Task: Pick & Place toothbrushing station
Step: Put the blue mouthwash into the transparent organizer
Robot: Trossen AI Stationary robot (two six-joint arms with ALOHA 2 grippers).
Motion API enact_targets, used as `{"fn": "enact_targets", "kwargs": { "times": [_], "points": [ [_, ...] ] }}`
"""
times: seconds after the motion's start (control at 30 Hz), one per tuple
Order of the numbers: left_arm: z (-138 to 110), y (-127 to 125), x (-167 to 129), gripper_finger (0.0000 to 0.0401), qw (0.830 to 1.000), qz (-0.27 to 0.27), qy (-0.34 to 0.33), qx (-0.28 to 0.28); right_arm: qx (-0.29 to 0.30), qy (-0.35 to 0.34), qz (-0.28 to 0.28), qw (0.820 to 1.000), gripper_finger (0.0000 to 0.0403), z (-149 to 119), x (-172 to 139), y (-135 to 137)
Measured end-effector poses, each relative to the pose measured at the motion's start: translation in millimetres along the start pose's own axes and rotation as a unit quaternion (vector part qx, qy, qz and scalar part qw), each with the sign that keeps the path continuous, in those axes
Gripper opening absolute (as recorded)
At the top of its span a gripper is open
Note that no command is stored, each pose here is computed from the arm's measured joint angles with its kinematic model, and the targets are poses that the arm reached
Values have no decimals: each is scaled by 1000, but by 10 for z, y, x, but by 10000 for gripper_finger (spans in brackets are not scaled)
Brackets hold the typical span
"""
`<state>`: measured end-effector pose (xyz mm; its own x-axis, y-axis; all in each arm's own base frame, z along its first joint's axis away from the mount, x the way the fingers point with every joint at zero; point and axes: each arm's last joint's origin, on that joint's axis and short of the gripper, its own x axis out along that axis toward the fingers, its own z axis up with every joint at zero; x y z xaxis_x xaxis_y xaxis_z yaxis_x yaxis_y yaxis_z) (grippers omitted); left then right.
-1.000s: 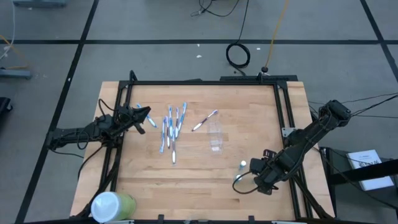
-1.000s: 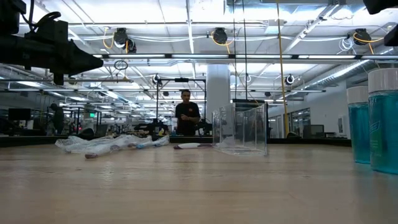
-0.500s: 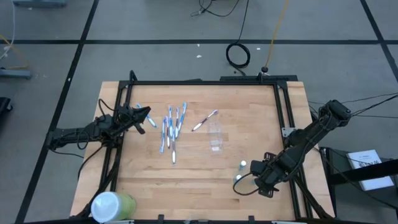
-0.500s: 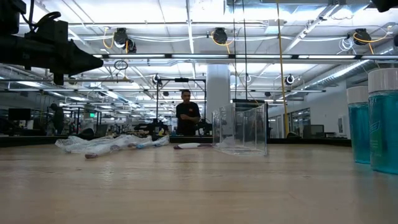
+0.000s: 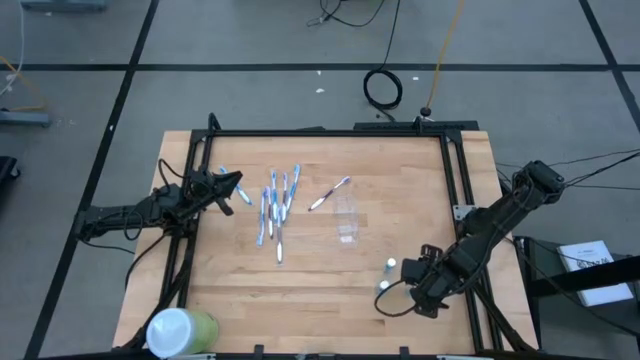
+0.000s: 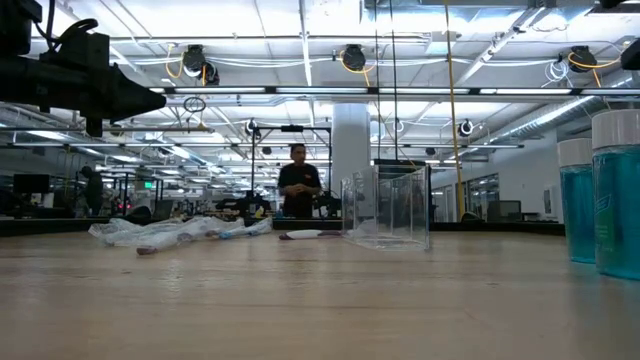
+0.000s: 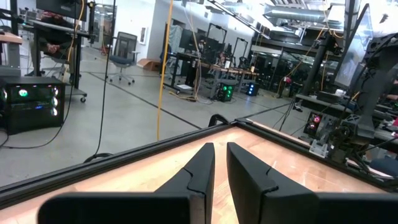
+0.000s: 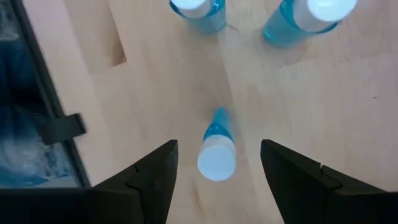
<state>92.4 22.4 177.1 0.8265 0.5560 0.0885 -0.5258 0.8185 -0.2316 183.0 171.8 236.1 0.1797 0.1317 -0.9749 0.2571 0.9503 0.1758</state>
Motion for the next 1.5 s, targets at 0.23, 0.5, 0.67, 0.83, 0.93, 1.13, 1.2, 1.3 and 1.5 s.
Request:
{"fn": "enact_targets", "kwargs": {
  "times": [0.23, 0.5, 0.67, 0.83, 0.93, 1.13, 1.2, 1.3, 1.5],
  "points": [
    [0, 0, 0, 47, 1000, 0, 0, 0, -14, 15, -21, 1000, 222, -19, 105, 37],
    [0, 0, 0, 47, 1000, 0, 0, 0, -26, 25, -35, 999, 222, -31, 228, 90],
    [0, 0, 0, 47, 1000, 0, 0, 0, -25, 24, -40, 999, 222, -27, 236, 85],
    [0, 0, 0, 47, 1000, 0, 0, 0, -27, 18, -48, 998, 203, -26, 235, 75],
    [0, 0, 0, 47, 1000, 0, 0, 0, -33, 18, -48, 998, 175, -26, 235, 75],
    [0, 0, 0, 47, 1000, 0, 0, 0, -49, 20, -48, 997, 111, -27, 235, 76],
    [0, 0, 0, 47, 1000, 0, 0, 0, -53, 20, -48, 997, 95, -28, 234, 73],
    [0, 0, 0, 47, 1000, 0, 0, 0, -53, 25, -55, 997, 88, -36, 230, 59],
    [0, 0, 0, 47, 1000, 0, 0, 0, -53, 28, -57, 997, 88, -47, 198, 35]
  ]
}}
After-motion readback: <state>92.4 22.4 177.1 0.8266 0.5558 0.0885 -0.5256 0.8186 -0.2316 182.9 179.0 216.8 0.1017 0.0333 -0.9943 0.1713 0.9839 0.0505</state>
